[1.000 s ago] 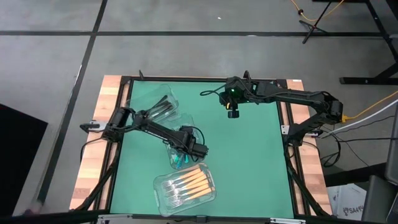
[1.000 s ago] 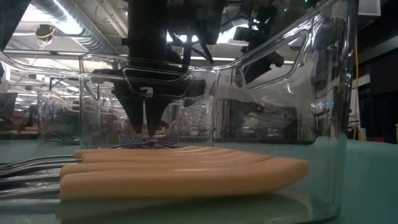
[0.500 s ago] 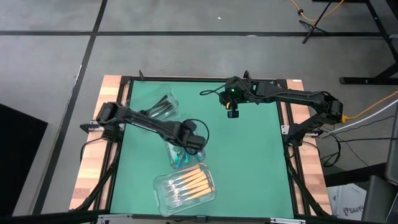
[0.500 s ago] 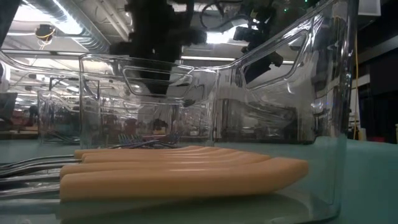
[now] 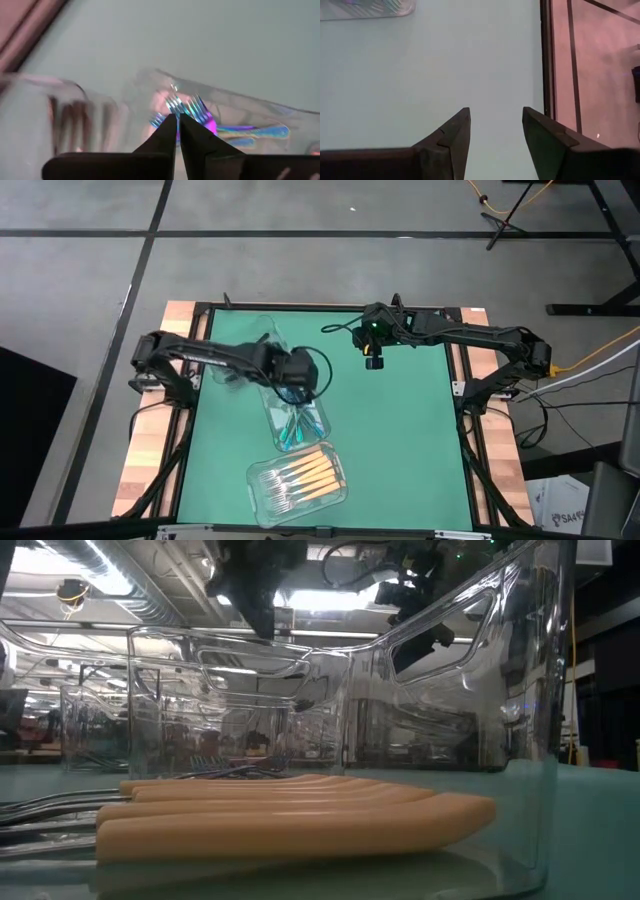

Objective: Sort silverware by color (type)
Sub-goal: Return to Home Position

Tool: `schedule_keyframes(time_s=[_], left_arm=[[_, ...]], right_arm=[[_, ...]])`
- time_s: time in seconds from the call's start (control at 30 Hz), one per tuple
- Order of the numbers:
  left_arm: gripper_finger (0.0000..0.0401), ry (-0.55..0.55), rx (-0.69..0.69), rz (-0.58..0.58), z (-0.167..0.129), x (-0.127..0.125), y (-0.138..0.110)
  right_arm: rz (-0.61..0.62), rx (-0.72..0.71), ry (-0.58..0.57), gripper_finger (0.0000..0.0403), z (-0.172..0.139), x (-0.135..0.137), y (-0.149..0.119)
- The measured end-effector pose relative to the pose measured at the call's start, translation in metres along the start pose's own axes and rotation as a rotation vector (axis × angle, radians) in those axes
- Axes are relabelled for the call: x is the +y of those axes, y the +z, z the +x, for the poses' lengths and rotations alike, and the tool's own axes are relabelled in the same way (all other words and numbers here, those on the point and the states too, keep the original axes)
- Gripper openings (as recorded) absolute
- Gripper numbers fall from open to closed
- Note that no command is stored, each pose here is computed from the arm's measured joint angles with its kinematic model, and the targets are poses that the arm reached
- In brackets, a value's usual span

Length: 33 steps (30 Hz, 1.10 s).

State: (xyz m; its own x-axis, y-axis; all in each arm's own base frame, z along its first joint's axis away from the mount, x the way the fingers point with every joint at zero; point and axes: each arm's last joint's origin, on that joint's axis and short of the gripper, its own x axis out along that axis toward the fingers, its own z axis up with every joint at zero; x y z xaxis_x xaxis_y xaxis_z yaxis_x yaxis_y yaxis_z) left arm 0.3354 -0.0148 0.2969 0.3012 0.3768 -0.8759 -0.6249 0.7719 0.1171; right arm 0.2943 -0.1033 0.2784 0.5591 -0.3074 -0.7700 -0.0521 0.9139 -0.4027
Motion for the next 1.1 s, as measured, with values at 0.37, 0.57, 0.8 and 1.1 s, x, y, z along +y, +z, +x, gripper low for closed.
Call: schedule_keyframes(time_s=[0.37, 0.57, 0.8, 1.1], left_arm=[[0.0002, -0.026, -0.192, 0.099, -0.061, 0.054, 0.007], [0.0001, -0.066, -0.286, 0.15, -0.1, 0.073, -0.007], [0.0001, -0.114, -0.383, 0.148, -0.134, 0.1, -0.031], [0.0001, -0.181, -0.482, 0.099, -0.132, 0.137, -0.083]], right_arm=[[0.0, 0.0, 0.0, 0.017, 0.0, 0.0, 0.0], [0.0, 0.0, 0.0, 0.017, 0.0, 0.0, 0.0], [0.0, 0.0, 0.0, 0.017, 0.0, 0.0, 0.0], [0.0, 0.0, 0.0, 0.017, 0.0, 0.0, 0.0]])
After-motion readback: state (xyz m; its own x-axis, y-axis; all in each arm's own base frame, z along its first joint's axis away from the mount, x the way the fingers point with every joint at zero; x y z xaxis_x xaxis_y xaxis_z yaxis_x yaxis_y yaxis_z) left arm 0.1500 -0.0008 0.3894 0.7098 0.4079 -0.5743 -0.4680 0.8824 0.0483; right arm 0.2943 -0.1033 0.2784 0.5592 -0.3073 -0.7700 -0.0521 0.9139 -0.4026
